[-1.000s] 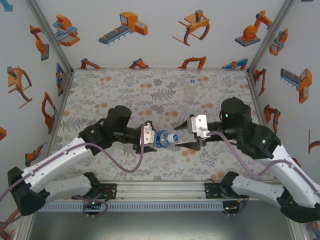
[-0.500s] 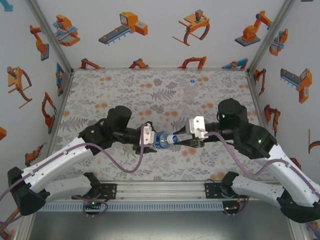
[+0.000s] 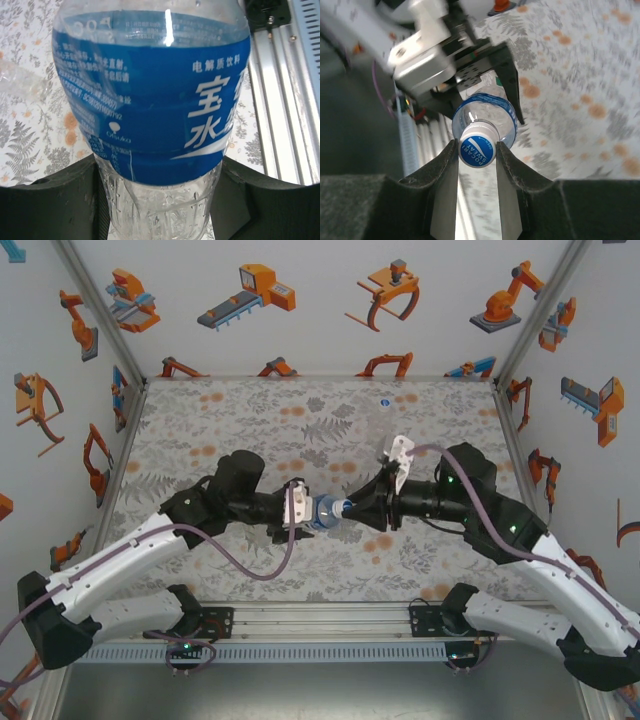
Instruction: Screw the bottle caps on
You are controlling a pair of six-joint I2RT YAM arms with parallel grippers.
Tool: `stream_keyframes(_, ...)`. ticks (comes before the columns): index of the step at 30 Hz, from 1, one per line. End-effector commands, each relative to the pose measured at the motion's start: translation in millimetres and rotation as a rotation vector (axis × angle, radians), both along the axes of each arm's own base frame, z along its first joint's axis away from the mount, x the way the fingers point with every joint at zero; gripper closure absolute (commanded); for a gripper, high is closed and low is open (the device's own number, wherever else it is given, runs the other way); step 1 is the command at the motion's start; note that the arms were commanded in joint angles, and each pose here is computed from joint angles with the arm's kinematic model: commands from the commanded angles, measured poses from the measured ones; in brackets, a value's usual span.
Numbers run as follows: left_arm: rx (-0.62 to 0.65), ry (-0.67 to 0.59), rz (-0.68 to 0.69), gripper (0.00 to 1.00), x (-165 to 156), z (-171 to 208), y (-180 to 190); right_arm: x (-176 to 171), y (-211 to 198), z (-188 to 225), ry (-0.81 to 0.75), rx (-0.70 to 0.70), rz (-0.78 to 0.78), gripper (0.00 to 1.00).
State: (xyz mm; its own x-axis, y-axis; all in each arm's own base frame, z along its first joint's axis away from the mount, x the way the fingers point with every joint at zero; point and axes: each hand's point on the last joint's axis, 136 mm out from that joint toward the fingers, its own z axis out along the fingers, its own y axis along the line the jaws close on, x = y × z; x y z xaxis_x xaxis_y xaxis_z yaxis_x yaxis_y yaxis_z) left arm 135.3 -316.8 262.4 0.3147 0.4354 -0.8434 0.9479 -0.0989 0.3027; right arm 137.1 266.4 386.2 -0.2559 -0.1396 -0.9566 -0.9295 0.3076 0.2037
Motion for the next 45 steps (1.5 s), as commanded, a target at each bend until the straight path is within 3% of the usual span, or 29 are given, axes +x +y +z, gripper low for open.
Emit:
stream_keyframes(1,-0.093,-0.093,0.024,1.0,15,25,-14,44,-16,-8,0.44,0.175,-0.374,1.0)
stream_keyframes(6,-0.108,-0.113,0.051,1.0,28,25,-24,61,-45,-39,0.797,0.252,-0.689,1.0)
stream_keyframes(15,-0.107,-0.097,0.016,1.0,27,25,-32,63,-39,-29,0.764,0.221,-0.665,1.0)
stream_keyframes(17,-0.104,-0.091,0.007,1.0,24,26,-30,64,-35,-22,0.703,0.216,-0.625,0.94)
stream_keyframes(20,-0.099,-0.083,-0.001,1.0,20,26,-27,60,-29,-5,0.555,0.213,-0.529,0.66)
stream_keyframes(24,-0.09,-0.065,-0.014,1.0,13,25,-22,49,-28,24,0.337,0.216,-0.416,0.5)
stream_keyframes(30,-0.083,-0.022,-0.05,1.0,0,21,-16,24,-23,41,0.008,0.115,-0.223,0.45)
stream_keyframes(37,-0.08,0.008,-0.093,1.0,-16,20,-6,-27,-8,55,-0.335,0.018,0.145,0.45)
stream_keyframes(45,-0.064,0.019,-0.118,1.0,-27,21,3,-62,-3,48,-0.549,-0.027,0.416,0.45)
